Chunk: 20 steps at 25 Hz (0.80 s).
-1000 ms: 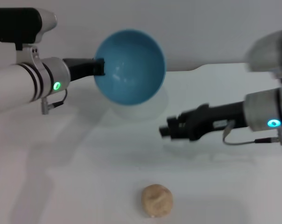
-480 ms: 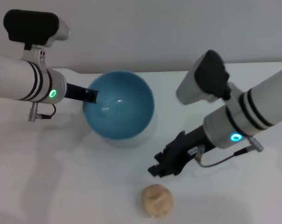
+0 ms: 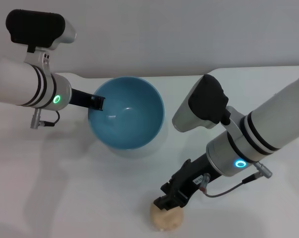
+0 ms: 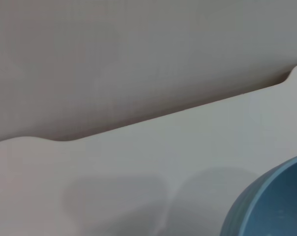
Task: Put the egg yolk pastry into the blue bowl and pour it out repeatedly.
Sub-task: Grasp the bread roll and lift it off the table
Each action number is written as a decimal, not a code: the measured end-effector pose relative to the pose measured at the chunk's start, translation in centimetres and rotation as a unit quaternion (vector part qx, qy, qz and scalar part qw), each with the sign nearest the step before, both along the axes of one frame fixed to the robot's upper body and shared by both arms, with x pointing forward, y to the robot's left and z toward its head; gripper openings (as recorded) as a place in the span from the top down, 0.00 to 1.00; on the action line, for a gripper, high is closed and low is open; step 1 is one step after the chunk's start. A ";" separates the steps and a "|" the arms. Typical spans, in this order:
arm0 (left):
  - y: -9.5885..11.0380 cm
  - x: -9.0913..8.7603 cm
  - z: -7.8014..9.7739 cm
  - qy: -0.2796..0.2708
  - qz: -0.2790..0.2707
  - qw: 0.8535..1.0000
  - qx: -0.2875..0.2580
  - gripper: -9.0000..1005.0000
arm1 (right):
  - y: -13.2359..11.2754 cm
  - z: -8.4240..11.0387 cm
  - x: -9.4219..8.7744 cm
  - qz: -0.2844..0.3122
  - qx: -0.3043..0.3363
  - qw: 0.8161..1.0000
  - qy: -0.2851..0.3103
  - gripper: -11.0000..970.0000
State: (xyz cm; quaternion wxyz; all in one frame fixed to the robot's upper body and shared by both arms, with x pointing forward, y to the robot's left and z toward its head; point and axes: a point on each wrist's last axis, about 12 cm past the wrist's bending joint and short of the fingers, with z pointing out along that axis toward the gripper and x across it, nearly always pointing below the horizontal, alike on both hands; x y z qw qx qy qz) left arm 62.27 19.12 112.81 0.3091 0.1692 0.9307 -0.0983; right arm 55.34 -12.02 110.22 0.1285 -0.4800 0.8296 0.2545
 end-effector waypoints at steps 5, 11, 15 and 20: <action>0.0 0.0 0.0 -0.002 0.000 1.000 0.000 0.98 | -0.2 -0.5 -0.2 -0.011 -0.004 1.000 0.014 0.63; 0.0 0.1 0.1 -0.004 0.000 1.000 -0.001 0.98 | -0.1 -1.2 -0.6 -0.012 -0.018 0.999 0.030 0.63; -0.1 0.1 0.2 -0.008 -0.002 1.000 -0.002 0.98 | -0.1 -1.7 -0.7 -0.011 -0.026 0.999 0.035 0.63; -0.2 0.2 0.4 -0.012 -0.004 1.000 -0.004 0.98 | -0.2 -2.9 -0.7 -0.021 -0.052 0.997 0.047 0.63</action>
